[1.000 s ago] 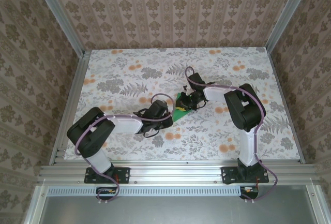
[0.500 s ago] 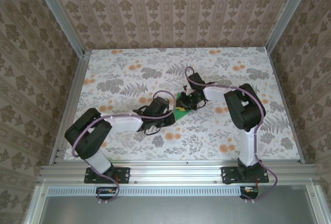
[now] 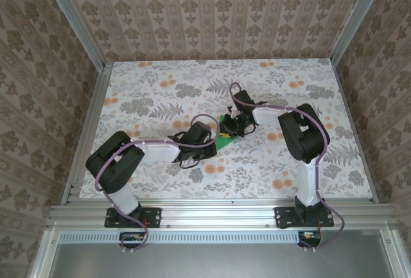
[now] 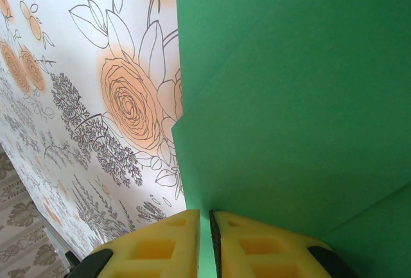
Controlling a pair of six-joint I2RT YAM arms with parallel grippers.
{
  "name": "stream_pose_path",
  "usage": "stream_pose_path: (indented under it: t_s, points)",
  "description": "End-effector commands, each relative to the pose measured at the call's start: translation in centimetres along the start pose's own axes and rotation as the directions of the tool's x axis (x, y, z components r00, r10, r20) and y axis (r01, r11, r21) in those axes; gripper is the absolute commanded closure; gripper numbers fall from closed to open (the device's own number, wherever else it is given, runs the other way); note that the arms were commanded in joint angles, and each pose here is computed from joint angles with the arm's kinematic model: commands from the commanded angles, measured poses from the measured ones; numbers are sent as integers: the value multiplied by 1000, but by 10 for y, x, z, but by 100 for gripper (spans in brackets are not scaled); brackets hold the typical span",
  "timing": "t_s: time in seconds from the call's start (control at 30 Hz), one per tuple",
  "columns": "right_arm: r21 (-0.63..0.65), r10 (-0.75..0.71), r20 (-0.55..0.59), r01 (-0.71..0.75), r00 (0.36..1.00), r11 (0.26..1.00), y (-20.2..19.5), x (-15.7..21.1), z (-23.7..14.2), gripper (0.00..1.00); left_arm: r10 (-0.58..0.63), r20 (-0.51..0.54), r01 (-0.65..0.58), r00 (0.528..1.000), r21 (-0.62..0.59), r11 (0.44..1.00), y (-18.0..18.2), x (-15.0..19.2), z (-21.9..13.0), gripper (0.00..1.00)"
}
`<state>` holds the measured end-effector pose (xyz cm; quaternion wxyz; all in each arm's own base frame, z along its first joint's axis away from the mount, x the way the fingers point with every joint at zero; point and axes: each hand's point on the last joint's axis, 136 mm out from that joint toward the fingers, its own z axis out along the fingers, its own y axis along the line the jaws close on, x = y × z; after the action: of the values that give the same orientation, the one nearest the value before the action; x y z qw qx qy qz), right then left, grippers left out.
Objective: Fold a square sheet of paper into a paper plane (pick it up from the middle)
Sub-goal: Fourth fold the wing at the center of the table.
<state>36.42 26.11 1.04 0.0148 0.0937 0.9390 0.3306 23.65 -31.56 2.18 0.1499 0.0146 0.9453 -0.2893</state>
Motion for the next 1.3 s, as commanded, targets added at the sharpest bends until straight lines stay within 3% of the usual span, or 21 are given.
stream_pose_path:
  t_s: [0.0, 0.23, 0.47, 0.63, 0.87, 1.27]
  points:
    - [293, 130, -17, -119, 991, 949, -92, 17, 22, 83, -10, -16, 9, 1000, -94, 996, 26, 9, -7, 95]
    - [296, 130, -20, -119, 991, 948, -92, 18, 21, 83, -18, -19, 15, 1000, -113, 993, 35, 13, -13, 95]
    - [275, 125, -17, -115, 992, 954, -86, 15, 20, 82, -37, 87, 23, 995, 156, 987, -21, -25, -32, 93]
    - [268, 126, -15, -118, 992, 956, -84, 14, 20, 82, -53, 89, 32, 995, 219, 975, -38, -34, -19, 93]
    - [262, 123, -15, -115, 992, 958, -82, 13, 20, 82, -64, 45, 56, 997, 153, 987, -25, -25, 4, 95]
    - [240, 115, -11, -109, 993, 965, -76, 9, 18, 82, -77, -1, 77, 997, -18, 997, 19, -1, 6, 98]
